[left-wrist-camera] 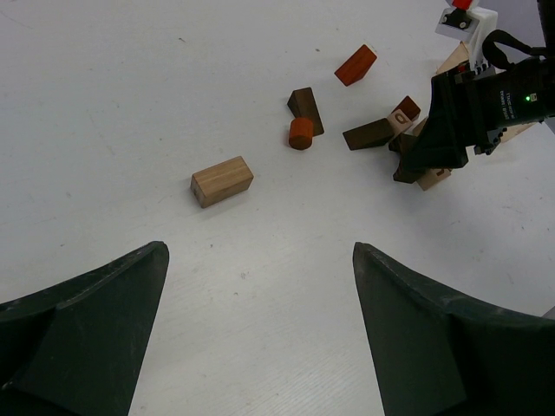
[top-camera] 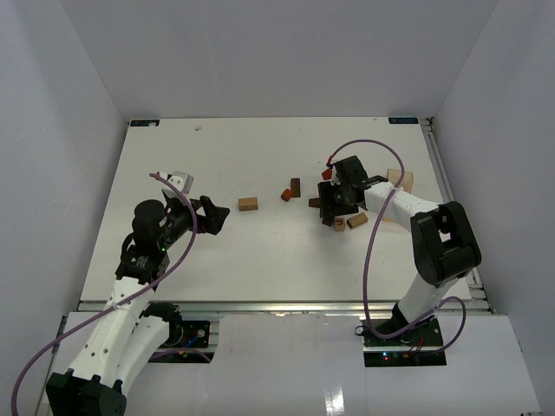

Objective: Build the wood block tower

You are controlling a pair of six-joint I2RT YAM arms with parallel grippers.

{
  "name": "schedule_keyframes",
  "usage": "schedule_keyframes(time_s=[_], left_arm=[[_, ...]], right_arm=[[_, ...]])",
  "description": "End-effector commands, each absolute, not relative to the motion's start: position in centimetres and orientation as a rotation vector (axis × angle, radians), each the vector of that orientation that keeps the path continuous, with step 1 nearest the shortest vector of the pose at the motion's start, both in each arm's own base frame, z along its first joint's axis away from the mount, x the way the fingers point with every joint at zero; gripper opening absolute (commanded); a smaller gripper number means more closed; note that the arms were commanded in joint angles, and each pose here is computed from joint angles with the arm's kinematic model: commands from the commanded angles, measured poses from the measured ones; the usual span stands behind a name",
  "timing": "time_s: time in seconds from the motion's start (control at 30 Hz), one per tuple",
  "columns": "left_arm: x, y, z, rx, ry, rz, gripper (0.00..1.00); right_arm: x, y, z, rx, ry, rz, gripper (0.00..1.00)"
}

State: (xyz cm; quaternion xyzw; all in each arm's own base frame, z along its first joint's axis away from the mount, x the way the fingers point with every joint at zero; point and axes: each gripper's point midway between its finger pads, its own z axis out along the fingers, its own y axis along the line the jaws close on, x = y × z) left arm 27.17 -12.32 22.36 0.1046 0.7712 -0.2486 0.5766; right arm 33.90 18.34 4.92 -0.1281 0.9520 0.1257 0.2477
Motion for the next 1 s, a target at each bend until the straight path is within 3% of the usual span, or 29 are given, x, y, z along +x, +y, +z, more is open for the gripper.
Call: schedule_keyframes(time_s=[0.0,0.33,0.97], left_arm=[[27.1,-12.2,22.9,0.249,1.791,-0.579,0.98],[27.0,-12.3,22.9,0.252,1.788,-0.580,0.98],[26.9,-12.4,23.0,0.266,1.779,-0.589,0.98]], right_arm=[[35.5,19.1,5.8,-0.313,2.557,0.342,0.67],[36.4,18.0,5.3,-0.267,2.558,0.245,0.65],[35.3,17.2,6.4,-0.332,2.506,0.236,0.47]])
